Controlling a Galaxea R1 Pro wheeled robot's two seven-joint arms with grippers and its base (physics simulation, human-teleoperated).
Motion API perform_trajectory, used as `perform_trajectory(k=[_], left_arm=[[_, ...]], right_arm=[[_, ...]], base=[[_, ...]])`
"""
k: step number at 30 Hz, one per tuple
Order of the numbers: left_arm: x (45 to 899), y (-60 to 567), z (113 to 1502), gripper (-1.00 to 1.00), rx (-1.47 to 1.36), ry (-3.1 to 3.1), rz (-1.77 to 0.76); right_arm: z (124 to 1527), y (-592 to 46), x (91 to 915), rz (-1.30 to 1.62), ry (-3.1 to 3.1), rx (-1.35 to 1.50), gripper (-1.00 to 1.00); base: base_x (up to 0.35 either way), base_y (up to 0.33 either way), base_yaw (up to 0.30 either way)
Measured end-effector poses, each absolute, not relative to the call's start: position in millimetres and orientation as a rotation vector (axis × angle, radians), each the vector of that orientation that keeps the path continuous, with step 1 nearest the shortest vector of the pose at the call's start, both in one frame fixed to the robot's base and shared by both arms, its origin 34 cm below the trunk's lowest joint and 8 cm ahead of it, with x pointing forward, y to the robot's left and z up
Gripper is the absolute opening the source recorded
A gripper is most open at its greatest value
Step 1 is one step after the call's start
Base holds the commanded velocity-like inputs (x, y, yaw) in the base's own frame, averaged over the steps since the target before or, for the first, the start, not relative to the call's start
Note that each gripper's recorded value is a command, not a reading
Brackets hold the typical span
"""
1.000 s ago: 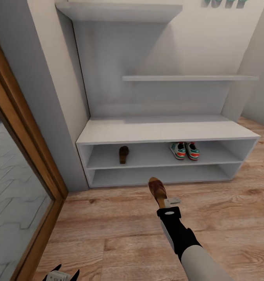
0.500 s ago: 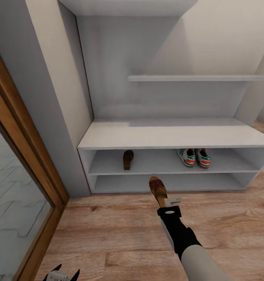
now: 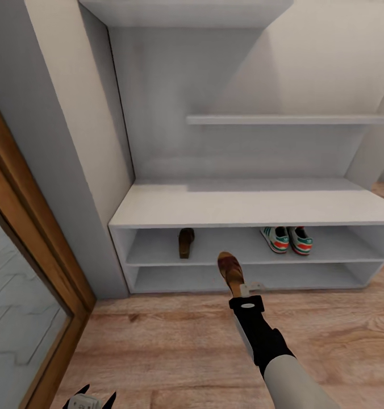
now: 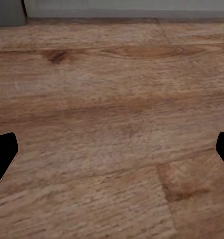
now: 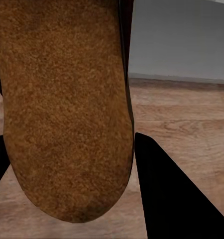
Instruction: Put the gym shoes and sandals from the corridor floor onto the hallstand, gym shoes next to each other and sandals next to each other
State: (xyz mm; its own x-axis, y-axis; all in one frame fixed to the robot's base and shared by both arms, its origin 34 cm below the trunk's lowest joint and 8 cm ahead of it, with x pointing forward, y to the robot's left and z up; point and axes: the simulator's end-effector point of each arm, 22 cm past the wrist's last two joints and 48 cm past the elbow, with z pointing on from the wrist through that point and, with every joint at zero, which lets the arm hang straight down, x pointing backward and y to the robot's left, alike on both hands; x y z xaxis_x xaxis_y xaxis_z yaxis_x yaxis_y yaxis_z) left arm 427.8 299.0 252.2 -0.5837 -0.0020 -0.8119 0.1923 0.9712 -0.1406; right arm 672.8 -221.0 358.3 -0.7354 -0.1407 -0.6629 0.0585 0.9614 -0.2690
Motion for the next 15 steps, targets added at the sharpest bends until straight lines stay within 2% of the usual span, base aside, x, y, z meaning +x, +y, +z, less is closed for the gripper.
perform_trajectory(k=[7, 15], left_arm=[[428.0, 299.2, 252.3, 1.0, 0.132, 2.181, -0.264], [428.2, 299.5, 252.6, 1.0, 0.13, 2.18, -0.262]], right_arm=[[358.2, -220.9, 672.6, -0.353, 2.372, -0.058, -1.0], [359.0, -220.9, 672.9, -0.353, 2.37, -0.058, -1.0]], base=[[0.045, 0.0, 0.0], [0.27, 0.0, 0.0]])
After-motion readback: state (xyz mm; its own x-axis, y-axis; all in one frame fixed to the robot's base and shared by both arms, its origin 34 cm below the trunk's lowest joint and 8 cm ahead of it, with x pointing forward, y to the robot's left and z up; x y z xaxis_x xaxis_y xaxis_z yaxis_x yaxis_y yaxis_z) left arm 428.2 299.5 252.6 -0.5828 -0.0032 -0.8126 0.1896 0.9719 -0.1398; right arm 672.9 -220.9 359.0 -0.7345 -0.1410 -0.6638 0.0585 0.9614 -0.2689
